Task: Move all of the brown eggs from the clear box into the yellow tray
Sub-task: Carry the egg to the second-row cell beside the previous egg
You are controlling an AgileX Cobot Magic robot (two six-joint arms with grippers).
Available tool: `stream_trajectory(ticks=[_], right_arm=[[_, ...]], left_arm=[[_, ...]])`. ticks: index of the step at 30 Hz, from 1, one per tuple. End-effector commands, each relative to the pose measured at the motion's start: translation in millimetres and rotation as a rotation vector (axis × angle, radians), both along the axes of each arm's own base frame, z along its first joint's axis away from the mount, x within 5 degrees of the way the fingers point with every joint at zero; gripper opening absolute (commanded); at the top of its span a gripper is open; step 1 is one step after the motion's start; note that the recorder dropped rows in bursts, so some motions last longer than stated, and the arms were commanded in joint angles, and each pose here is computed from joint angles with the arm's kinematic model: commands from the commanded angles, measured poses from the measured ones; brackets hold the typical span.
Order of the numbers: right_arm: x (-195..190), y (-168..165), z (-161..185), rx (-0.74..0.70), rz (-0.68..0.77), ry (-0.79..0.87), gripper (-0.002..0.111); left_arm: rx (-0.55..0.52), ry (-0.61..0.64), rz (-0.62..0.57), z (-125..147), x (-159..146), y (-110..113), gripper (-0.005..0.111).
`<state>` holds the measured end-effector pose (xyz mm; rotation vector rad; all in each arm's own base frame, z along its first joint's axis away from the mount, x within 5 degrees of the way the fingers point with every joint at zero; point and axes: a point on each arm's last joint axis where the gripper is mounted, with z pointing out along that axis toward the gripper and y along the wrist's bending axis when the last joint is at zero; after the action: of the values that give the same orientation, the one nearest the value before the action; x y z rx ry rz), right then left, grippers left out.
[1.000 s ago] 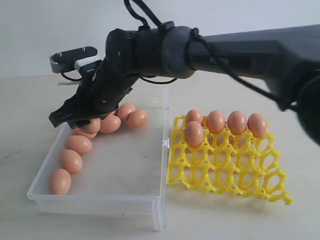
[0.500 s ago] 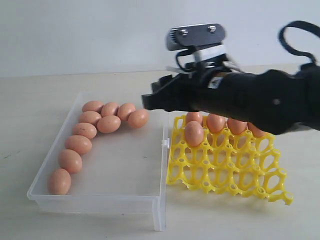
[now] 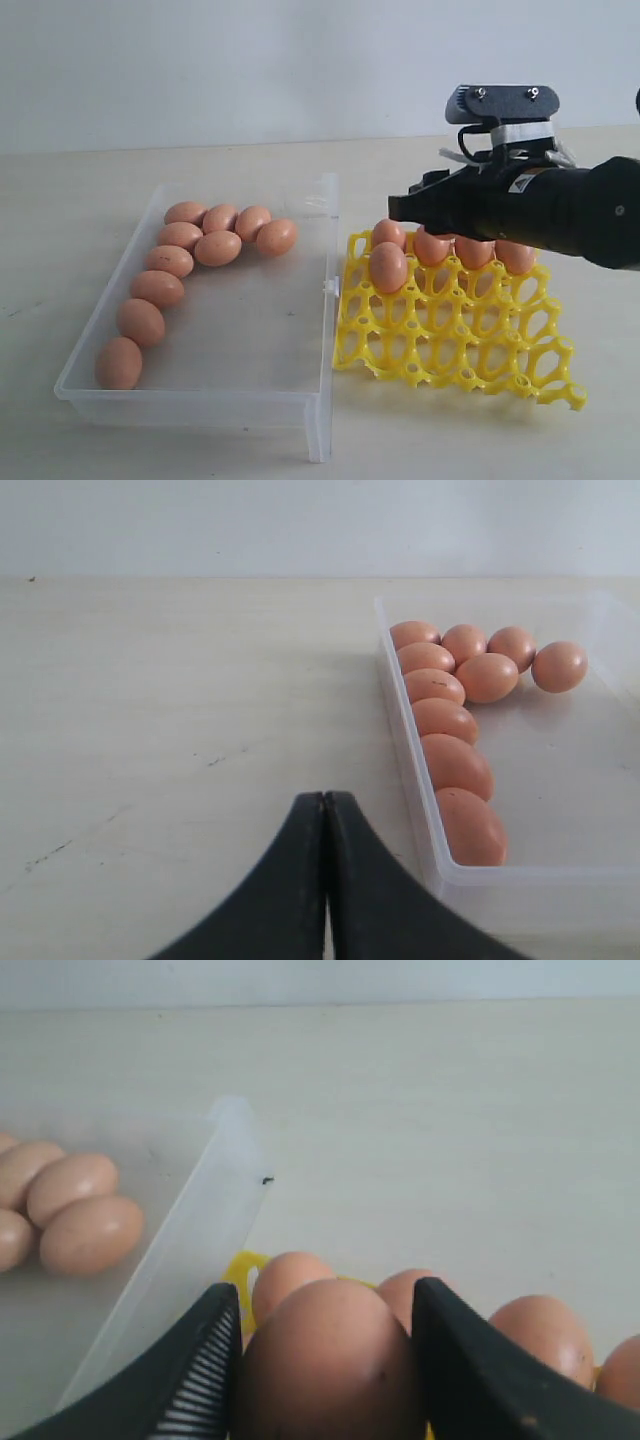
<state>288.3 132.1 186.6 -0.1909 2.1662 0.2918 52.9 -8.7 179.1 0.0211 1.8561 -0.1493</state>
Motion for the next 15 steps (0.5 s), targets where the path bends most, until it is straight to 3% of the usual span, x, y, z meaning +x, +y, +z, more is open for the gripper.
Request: stream_trajectory(ticks=[1,15], right_arm=[[3.7,0.2,-18.9,-0.03,0.002,0.05,0.0],[6.0,1.0,-36.1,-0.052,0.0,0.091,0.0]], left_arm=[[-0.001,-0.014,0.001,2.0,-0.3,0.1,0.0],[-0.001,-0.014,0.001,2.0,-0.3,0.1,0.0]])
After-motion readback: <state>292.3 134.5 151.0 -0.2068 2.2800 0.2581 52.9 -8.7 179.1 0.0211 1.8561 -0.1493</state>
